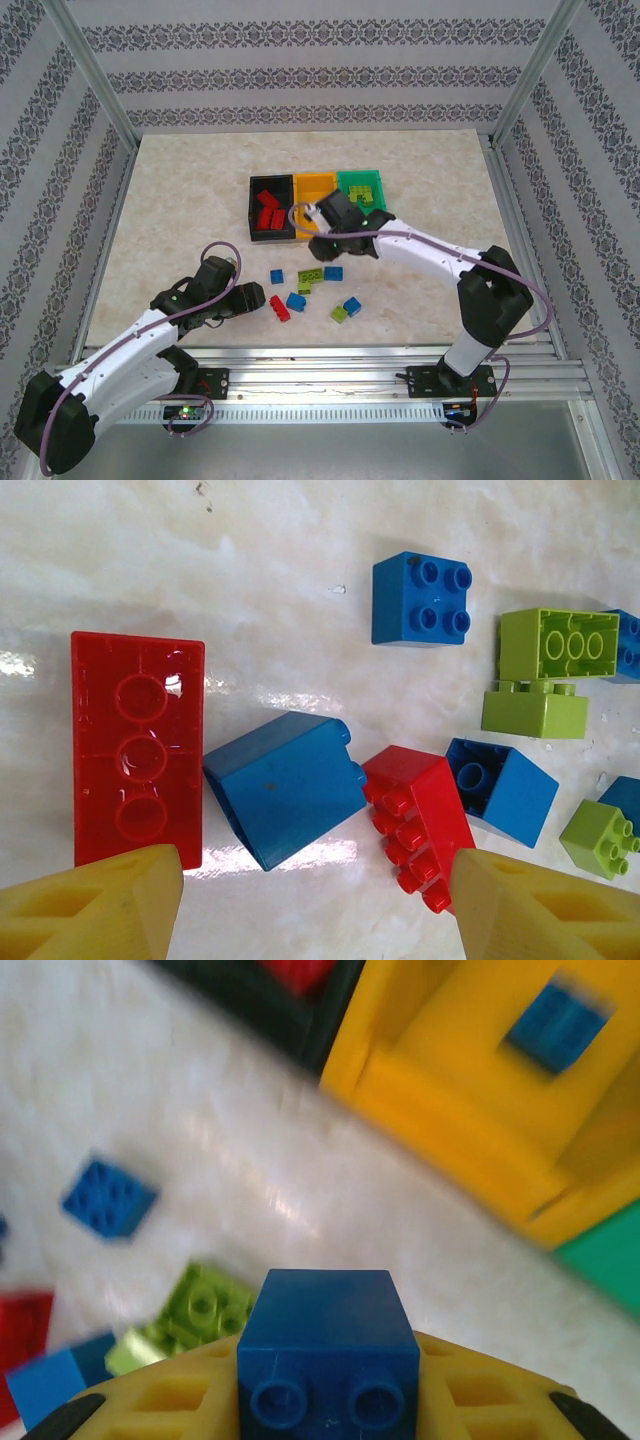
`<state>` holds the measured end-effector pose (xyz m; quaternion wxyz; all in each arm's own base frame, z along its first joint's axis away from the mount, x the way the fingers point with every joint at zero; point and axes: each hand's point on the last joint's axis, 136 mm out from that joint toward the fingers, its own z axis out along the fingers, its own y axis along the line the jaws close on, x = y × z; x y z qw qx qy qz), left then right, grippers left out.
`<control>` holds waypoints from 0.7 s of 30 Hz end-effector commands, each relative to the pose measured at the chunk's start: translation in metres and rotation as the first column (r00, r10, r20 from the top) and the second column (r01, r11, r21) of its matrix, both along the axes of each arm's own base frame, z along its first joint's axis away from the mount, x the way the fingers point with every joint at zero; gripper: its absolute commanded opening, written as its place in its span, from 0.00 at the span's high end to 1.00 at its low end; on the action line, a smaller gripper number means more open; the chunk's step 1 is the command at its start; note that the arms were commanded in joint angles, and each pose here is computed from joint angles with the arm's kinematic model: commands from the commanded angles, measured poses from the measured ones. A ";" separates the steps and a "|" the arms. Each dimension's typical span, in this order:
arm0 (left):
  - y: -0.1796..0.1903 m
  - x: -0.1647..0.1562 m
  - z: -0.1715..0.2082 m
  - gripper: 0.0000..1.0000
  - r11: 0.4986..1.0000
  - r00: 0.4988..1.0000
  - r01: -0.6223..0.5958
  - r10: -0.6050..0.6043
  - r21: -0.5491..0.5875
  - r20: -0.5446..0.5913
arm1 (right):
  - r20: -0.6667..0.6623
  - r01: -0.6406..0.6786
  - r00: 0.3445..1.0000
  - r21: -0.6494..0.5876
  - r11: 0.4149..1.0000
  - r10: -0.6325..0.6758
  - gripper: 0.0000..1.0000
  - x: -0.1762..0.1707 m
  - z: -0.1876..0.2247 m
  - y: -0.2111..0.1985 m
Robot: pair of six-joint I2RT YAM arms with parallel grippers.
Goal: Sort the legos into containers by color
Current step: Place the lego in the container.
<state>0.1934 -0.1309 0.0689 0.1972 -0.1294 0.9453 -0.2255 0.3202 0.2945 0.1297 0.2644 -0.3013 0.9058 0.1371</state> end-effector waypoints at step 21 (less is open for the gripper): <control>0.005 -0.006 0.011 0.29 0.999 0.999 -0.024 0.025 -0.030 0.023 | -0.001 0.132 0.991 0.104 0.986 -0.132 0.47 0.078 0.017 0.002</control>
